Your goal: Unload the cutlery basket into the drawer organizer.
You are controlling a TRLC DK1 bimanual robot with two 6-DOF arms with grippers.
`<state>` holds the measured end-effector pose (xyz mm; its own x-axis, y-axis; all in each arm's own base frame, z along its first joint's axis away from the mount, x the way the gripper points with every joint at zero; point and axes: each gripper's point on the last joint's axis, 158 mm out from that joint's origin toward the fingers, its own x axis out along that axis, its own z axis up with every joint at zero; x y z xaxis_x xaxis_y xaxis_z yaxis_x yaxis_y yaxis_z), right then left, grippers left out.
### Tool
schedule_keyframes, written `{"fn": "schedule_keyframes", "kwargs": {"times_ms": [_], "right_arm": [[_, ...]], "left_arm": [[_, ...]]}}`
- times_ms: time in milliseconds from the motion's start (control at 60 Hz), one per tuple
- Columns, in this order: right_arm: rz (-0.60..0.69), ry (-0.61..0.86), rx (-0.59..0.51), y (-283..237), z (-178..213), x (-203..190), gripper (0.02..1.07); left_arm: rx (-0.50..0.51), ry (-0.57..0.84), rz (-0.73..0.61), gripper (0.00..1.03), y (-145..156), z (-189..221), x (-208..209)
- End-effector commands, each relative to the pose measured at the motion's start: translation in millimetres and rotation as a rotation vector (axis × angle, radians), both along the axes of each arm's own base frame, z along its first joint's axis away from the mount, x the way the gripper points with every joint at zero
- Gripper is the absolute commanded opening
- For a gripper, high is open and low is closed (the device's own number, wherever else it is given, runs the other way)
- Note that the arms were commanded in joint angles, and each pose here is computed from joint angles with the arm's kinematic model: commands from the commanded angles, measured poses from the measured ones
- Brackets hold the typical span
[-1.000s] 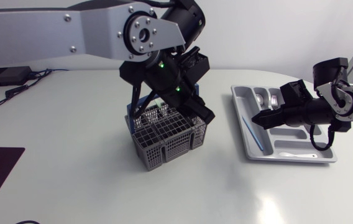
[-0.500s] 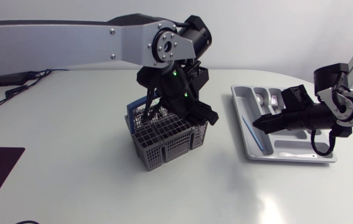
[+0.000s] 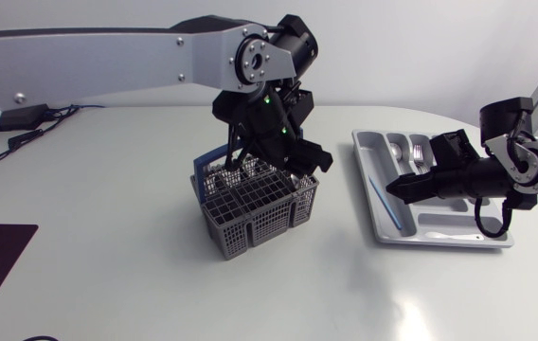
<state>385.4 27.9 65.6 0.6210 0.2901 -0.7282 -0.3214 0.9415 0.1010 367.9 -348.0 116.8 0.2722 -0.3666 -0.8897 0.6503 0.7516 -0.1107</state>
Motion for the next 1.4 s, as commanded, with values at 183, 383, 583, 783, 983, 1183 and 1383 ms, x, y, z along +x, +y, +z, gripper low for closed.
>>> {"fn": "schedule_keyframes", "kwargs": {"times_ms": [183, 383, 583, 783, 983, 1183, 1383], "right_arm": [[-0.006, 0.003, -0.006, -5, -7, -4, 0.79], [-0.007, 0.002, -0.009, -7, -7, -4, 0.79], [0.037, -0.031, 0.011, 5, 0, -10, 0.79], [0.093, -0.059, 0.021, 35, 13, -2, 0.79], [0.131, -0.065, 0.034, 68, 24, 7, 0.79], [0.129, -0.015, 0.078, 93, 16, 31, 0.79], [0.139, 0.048, 0.115, 122, 4, 46, 0.79]], "left_arm": [[0.019, 0.043, 0.025, 0.69, -6, -25, 1], [0.042, 0.015, 0.02, 0.68, -7, -28, -3], [0.02, -0.064, -0.034, 0.68, -6, 6, -20], [0.032, -0.146, -0.127, 0.68, 20, 37, -47], [0.143, -0.154, -0.221, 0.68, 78, 7, -88], [0.212, -0.195, -0.279, 0.68, 120, -39, -117], [0.22, -0.295, -0.262, 0.68, 126, -58, -110]]}}
